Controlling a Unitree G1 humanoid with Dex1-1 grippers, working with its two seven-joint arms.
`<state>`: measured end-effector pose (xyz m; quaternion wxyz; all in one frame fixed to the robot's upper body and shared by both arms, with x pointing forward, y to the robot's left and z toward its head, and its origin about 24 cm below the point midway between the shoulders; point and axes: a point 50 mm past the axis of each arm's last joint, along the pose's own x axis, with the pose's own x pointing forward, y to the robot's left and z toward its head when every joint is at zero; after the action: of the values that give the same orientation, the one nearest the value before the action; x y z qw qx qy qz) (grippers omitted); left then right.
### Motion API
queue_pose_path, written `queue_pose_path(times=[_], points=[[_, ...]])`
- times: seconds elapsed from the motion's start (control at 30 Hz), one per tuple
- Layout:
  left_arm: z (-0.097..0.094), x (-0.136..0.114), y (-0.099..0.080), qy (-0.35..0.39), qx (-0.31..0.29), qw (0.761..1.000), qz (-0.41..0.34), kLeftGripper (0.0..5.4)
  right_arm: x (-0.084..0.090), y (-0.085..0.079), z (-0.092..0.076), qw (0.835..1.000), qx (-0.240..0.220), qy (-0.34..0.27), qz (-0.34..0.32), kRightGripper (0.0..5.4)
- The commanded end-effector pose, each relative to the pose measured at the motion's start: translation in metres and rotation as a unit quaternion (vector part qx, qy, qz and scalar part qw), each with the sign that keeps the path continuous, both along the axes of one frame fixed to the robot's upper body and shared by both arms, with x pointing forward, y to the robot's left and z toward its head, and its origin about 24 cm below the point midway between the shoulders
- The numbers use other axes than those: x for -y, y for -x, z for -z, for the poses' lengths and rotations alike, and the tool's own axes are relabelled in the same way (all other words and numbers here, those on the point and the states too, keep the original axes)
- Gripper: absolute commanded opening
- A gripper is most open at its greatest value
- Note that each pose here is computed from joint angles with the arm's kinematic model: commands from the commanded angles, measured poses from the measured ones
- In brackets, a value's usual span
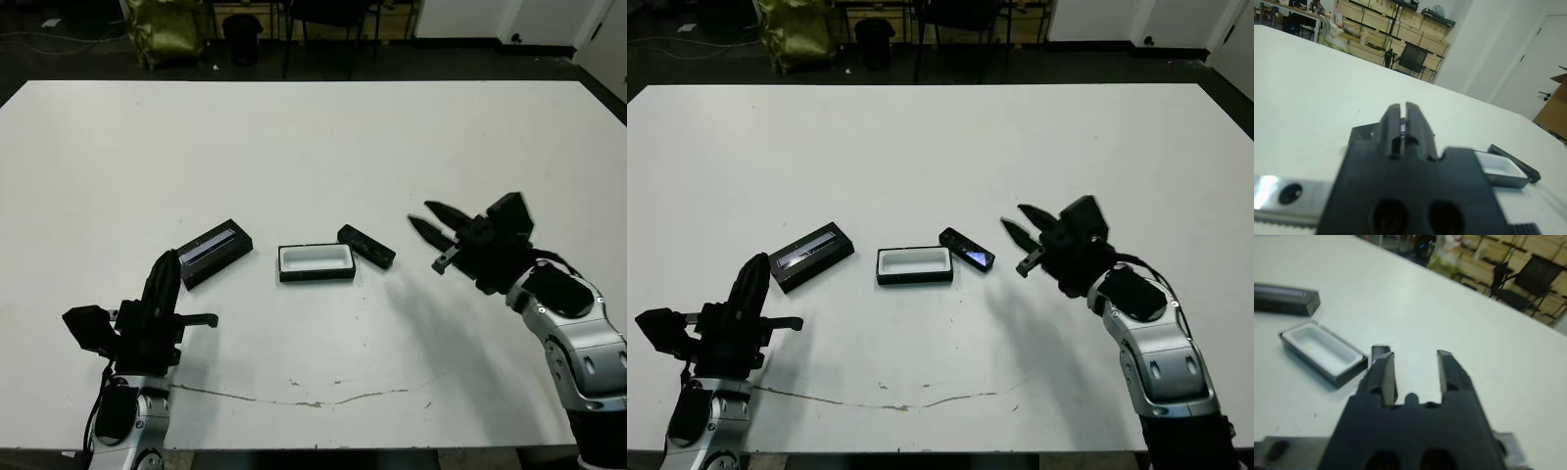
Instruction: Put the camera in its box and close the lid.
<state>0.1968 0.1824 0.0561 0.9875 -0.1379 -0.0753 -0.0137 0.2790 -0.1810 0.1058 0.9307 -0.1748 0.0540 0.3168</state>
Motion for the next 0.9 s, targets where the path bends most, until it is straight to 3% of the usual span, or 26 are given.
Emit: queue_pose_path(times=[0.03,0.27,0.5,0.7,0.9], points=[[0.005,0.0,0.002,0.0,-0.02,1.0,0.0,0.0,0.0,-0.003,0.005,0.999,-0.01,0.024,-0.023,2.34],[0.003,0.003,0.001,0.004,-0.024,1.0,0.001,0.0,-0.004,-0.003,0.009,0.998,-0.012,0.03,-0.062,3.87],[0.003,0.003,0.001,-0.002,-0.018,1.0,0.003,0.0,-0.002,-0.003,0.017,0.997,-0.04,0.025,-0.057,5.37],[0.002,0.003,0.001,-0.002,-0.018,1.0,0.002,0.0,0.001,-0.008,0.025,0.997,-0.044,0.031,-0.061,5.17],[0.003,0.003,0.001,-0.003,-0.019,1.0,0.002,0.0,0.004,-0.012,0.033,0.996,-0.06,0.025,-0.056,3.88]])
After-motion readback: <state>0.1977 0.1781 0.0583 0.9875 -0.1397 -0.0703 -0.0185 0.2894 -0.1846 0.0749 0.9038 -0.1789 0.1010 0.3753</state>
